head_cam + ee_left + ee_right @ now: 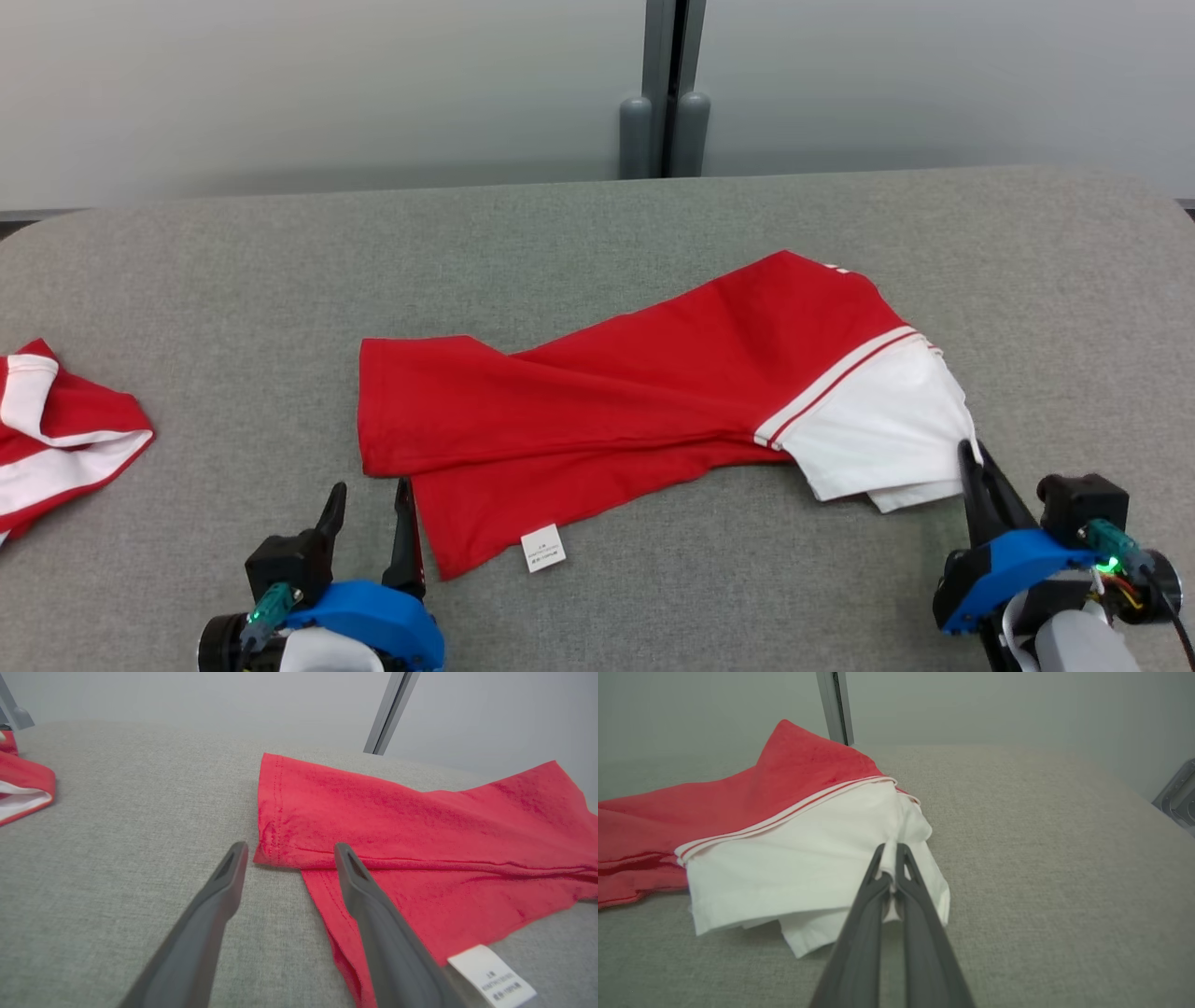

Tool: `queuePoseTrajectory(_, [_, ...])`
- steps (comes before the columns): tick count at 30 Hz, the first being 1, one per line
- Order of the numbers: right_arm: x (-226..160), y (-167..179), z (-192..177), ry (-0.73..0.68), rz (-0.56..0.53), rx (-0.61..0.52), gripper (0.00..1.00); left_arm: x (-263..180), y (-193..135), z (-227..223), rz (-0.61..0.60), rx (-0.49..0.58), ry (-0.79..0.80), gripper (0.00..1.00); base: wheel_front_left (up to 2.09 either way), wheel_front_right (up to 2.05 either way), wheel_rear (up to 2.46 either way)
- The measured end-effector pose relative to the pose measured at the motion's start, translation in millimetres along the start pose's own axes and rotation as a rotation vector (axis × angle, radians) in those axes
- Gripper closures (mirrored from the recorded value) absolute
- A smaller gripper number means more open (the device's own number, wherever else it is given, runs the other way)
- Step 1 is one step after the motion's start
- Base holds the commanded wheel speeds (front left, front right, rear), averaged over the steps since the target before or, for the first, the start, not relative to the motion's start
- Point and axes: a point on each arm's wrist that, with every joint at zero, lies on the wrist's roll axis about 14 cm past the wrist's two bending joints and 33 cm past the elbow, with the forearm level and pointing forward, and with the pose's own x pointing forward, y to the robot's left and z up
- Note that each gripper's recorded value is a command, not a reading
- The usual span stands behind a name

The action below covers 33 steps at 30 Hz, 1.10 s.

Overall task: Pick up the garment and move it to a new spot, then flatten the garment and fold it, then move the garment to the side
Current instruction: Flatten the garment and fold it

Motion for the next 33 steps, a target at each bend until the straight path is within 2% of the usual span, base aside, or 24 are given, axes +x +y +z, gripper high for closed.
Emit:
queuePoseTrajectory(5, [-21.6,-12.3,-17.4,0.05,-0.023,-0.011,1.0,-11.3,-6.0,-6.3,-0.015,-0.005,0.013,0.0,0.0,0.0,0.0])
queuePoseTrajectory(6, [-24.9,-15.4,-23.4,0.07,-0.03,-0.012,0.84,-13.0,-8.2,-8.1,-0.022,-0.002,0.018,0.0,0.0,0.0,0.0])
queuePoseTrajectory(7, [-27.8,-17.1,-28.8,0.086,-0.037,-0.006,0.55,-14.3,-10.1,-9.1,-0.028,0.0,0.02,0.0,0.0,0.0,0.0])
queuePoseTrajectory(8, [-29.4,-17.0,-32.9,0.099,-0.038,-0.004,0.55,-15.3,-10.5,-10.0,-0.029,0.0,0.022,0.0,0.0,0.0,0.0])
queuePoseTrajectory(9, [-29.7,-16.8,-34.7,0.105,-0.039,-0.003,0.0,-16.0,-10.4,-11.0,-0.028,-0.001,0.024,0.0,0.0,0.0,0.0])
queuePoseTrajectory(17, [-27.5,-10.3,-42.0,0.128,-0.031,0.007,0.0,-18.3,-5.2,-15.5,-0.013,-0.002,0.036,0.0,0.0,0.0,0.0])
queuePoseTrajectory(18, [-26.6,-9.7,-42.2,0.129,-0.03,0.007,0.11,-18.2,-4.8,-15.9,-0.012,-0.001,0.038,0.0,0.0,0.0,0.0])
queuePoseTrajectory(20, [-24.4,-9.1,-41.5,0.128,-0.031,0.011,0.24,-17.7,-4.4,-16.4,-0.011,-0.001,0.039,0.0,0.0,0.0,0.0])
queuePoseTrajectory(23, [-24.6,-10.1,-44.1,0.136,-0.037,0.018,0.36,-16.9,-4.8,-15.9,-0.013,-0.002,0.038,0.0,0.0,0.0,0.0])
queuePoseTrajectory(24, [-25.3,-11.1,-45.4,0.14,-0.042,0.022,0.36,-16.8,-5.1,-15.7,-0.013,-0.002,0.037,0.0,0.0,0.0,0.0])
queuePoseTrajectory(25, [-25.8,-11.7,-46.5,0.143,-0.045,0.025,0.48,-16.6,-5.5,-15.4,-0.015,-0.003,0.036,0.0,0.0,0.0,0.0])
queuePoseTrajectory(32, [-29.0,-16.7,-49.9,0.151,-0.068,0.044,0.56,-15.8,-8.3,-14.0,-0.023,-0.002,0.032,0.0,0.0,0.0,0.0])
queuePoseTrajectory(33, [-29.2,-17.1,-50.3,0.152,-0.07,0.046,0.65,-15.6,-8.6,-14.0,-0.023,-0.003,0.032,0.0,0.0,0.0,0.0])
